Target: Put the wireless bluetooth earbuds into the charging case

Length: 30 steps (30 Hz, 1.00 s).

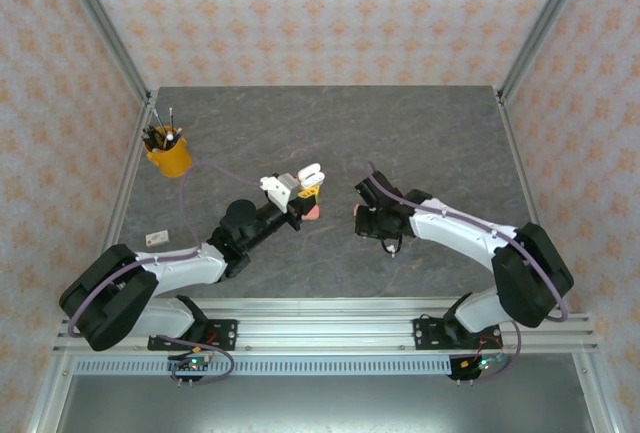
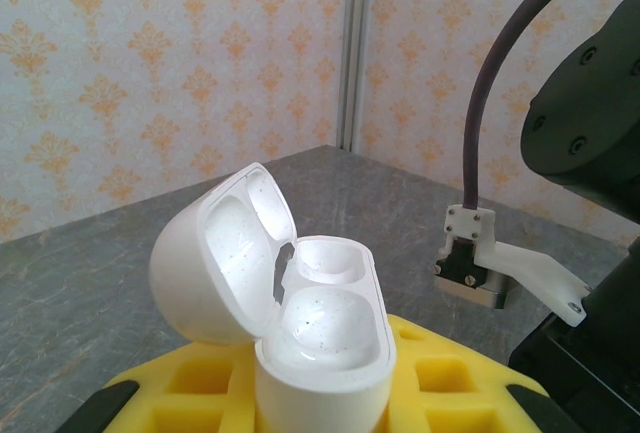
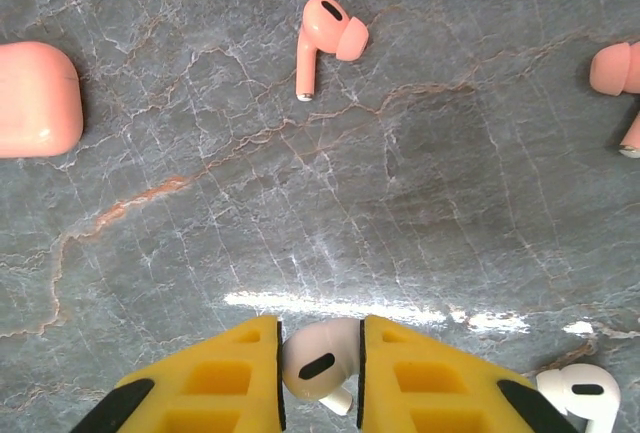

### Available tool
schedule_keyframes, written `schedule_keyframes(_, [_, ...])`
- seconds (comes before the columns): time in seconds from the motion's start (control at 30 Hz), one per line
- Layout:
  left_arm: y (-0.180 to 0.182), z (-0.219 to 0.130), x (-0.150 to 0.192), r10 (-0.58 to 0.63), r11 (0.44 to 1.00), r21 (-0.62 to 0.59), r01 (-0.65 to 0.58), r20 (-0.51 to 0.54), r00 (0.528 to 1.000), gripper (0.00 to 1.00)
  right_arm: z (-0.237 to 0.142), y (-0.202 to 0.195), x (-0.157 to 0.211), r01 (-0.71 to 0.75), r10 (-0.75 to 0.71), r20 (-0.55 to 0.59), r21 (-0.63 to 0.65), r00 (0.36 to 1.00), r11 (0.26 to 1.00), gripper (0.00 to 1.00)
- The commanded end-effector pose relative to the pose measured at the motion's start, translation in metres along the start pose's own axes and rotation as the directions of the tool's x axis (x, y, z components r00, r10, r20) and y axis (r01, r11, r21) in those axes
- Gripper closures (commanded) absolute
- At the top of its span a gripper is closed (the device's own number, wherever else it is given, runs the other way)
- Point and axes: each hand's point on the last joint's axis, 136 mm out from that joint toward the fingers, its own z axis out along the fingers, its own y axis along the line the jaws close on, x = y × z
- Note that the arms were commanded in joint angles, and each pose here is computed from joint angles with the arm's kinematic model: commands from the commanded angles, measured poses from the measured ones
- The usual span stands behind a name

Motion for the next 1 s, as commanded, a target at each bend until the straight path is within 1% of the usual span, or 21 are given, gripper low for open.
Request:
schedule_keyframes(0.0, [-0.002,0.001,-0.019,0.002,1.0,0.007,-0.002,0.049,0.999,1.0,-0.005,-0.003,-0.008,0.009,-0.009,0.051,0.0,0.999,1.0,0.79])
schedule_keyframes(0.17, [-0.002,0.001,-0.019,0.002,1.0,0.008,-0.003,0.047,0.999,1.0,-0.019,0.005,-0.017,0.008,-0.005,0.09,-0.038,0.996,0.999,0.79])
schedule_keyframes(0.37, [-0.004,0.002,-0.023,0.005,1.0,0.019,-0.006,0.052,0.999,1.0,-0.057,0.024,-0.039,0.015,0.005,0.174,-0.114,0.985,0.993,0.79])
schedule_keyframes(0.53, [-0.006,0.003,-0.027,0.007,1.0,0.027,-0.009,0.056,0.998,1.0,-0.102,0.045,-0.063,0.045,0.006,0.268,-0.185,0.963,0.982,0.79])
schedule_keyframes(0.73, [-0.007,0.006,-0.034,0.011,0.999,0.035,-0.014,0.067,0.998,1.0,-0.164,0.074,-0.097,0.122,-0.005,0.405,-0.265,0.914,0.956,0.78])
schedule_keyframes(0.9, [-0.008,0.012,-0.044,0.024,0.999,0.039,-0.027,0.079,0.997,1.0,-0.208,0.1,-0.119,0.189,0.007,0.498,-0.341,0.867,0.921,0.78])
schedule_keyframes(0.97, [-0.008,0.016,-0.048,0.025,0.999,0.04,-0.029,0.087,0.996,1.0,-0.221,0.111,-0.125,0.216,0.015,0.526,-0.376,0.851,0.901,0.78])
